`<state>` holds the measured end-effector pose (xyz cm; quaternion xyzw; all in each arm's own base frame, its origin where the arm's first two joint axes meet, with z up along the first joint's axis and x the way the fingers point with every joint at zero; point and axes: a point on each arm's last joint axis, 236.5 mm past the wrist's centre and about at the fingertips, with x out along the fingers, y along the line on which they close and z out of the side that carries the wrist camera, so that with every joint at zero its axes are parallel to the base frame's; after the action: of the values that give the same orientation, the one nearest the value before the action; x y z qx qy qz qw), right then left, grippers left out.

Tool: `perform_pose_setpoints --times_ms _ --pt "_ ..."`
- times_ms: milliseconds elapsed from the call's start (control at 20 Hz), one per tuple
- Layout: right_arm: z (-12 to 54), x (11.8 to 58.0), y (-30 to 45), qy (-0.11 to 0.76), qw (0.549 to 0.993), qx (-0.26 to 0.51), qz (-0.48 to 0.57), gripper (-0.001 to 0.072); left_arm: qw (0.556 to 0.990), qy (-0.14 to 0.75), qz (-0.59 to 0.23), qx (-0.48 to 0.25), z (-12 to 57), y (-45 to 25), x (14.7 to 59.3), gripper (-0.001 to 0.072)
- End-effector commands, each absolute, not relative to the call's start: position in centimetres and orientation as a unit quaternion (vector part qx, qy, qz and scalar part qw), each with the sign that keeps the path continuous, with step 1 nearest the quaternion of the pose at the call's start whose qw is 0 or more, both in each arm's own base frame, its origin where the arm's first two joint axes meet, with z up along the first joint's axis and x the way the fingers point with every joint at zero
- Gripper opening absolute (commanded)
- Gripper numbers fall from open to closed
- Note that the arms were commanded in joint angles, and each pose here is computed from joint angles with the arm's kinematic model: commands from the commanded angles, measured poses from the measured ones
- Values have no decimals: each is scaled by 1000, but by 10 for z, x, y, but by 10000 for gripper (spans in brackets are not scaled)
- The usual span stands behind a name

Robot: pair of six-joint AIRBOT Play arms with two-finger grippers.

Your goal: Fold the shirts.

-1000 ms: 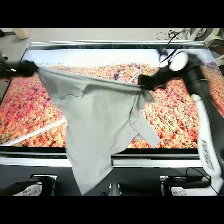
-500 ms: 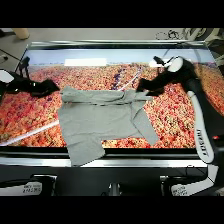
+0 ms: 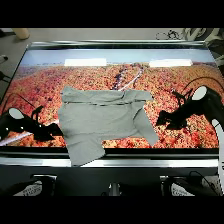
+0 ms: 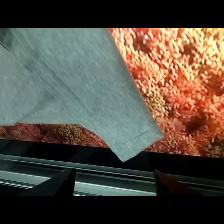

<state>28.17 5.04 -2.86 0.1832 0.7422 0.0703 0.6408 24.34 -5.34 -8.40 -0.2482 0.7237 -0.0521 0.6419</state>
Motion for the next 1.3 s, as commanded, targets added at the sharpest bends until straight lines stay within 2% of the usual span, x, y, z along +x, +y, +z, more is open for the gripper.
perform_pose_setpoints --times_ms 0,50,150,200,300,350,400,500,550,650,700,750,850,950,1000,1100,1150,1200,1250 --pt "-50 248 51 762 617 188 64 511 656 697 -59 -283 -102 -76 242 521" --pt "-54 247 50 762 617 187 61 548 666 688 -59 -282 -102 -78 248 520" --pt "-62 244 50 761 618 189 57 566 686 669 -51 -280 -104 -79 262 514" --pt "-69 241 49 762 617 190 52 568 694 662 -47 -279 -105 -80 267 472" --pt "-86 232 50 763 615 197 44 567 705 651 -43 -278 -105 -81 274 258" --pt "-94 228 53 761 614 206 40 567 707 649 -42 -277 -105 -80 276 92" --pt "-101 226 58 757 614 220 39 567 708 648 -43 -277 -104 -80 277 24" --pt "-109 230 72 741 621 253 49 554 713 643 -46 -275 -99 -80 279 22" --pt "-111 235 78 729 626 272 49 502 716 641 -48 -274 -96 -80 281 22" --pt "-113 251 79 704 646 292 41 333 720 636 -54 -272 -89 -81 283 22" --pt "-112 260 80 691 656 302 38 220 725 631 -58 -270 -84 -81 284 22" --pt "-111 270 80 676 667 311 33 28 735 621 -64 -265 -76 -81 288 22" --pt "-91 284 85 665 677 310 60 20 762 592 -82 -251 -48 -81 301 21" --pt "-30 318 85 617 730 272 112 19 816 523 -120 -216 19 -81 327 19" --pt "26 344 83 560 779 249 133 19 852 465 -135 -197 72 -80 342 19" --pt "183 382 75 383 888 197 159 19 931 287 -156 -163 233 -77 357 18" --pt "285 378 65 260 941 155 154 19 963 164 -161 -143 336 -74 343 18" --pt "383 353 50 136 976 114 127 19 980 43 -156 -116 430 -68 311 18" --pt "457 313 36 40 991 90 94 19 983 -76 -143 -83 517 -60 262 18"
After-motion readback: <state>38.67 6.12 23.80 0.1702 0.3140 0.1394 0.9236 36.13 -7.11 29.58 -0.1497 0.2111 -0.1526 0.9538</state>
